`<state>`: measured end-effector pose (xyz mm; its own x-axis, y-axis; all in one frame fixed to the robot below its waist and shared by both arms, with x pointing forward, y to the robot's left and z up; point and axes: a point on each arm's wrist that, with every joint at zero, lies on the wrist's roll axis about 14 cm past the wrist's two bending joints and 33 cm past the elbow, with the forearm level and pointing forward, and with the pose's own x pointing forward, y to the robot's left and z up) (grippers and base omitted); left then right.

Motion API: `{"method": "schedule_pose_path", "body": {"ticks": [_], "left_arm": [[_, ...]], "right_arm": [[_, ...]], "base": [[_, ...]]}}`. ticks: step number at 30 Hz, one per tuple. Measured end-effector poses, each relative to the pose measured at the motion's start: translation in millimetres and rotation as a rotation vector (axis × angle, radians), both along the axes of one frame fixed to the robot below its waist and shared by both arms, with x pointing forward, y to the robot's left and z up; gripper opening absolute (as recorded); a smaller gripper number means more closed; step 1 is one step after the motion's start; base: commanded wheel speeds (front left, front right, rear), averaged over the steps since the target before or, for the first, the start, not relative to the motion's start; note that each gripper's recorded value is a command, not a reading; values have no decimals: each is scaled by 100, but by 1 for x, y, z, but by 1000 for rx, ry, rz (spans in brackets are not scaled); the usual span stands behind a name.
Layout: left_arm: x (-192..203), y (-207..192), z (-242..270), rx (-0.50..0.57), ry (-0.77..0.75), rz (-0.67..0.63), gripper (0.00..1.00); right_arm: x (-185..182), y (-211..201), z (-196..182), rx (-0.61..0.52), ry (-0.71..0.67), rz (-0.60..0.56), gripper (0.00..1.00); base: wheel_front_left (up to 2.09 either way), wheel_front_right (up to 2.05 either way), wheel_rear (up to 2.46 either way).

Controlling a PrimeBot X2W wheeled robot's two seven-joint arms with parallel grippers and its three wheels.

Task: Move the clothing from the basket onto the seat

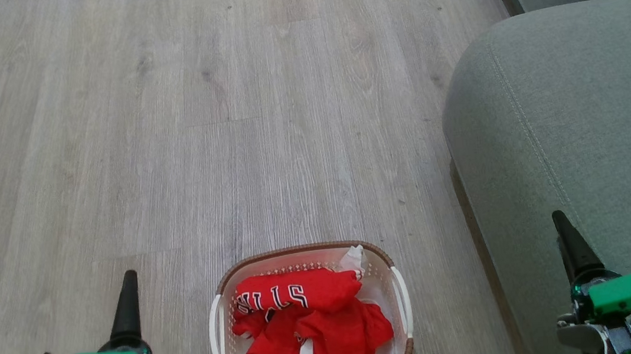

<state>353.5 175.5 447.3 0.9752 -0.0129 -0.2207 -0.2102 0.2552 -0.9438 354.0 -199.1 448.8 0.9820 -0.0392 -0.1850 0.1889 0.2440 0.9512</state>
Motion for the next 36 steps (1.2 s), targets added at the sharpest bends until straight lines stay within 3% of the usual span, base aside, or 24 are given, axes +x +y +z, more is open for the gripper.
{"method": "schedule_pose_path", "body": {"ticks": [36], "left_arm": [[-4, -12, 17, 616, -49, -116, 100]], "right_arm": [[6, 27, 24, -491, -89, 136, 100]], "base": [[0, 0, 0]]}}
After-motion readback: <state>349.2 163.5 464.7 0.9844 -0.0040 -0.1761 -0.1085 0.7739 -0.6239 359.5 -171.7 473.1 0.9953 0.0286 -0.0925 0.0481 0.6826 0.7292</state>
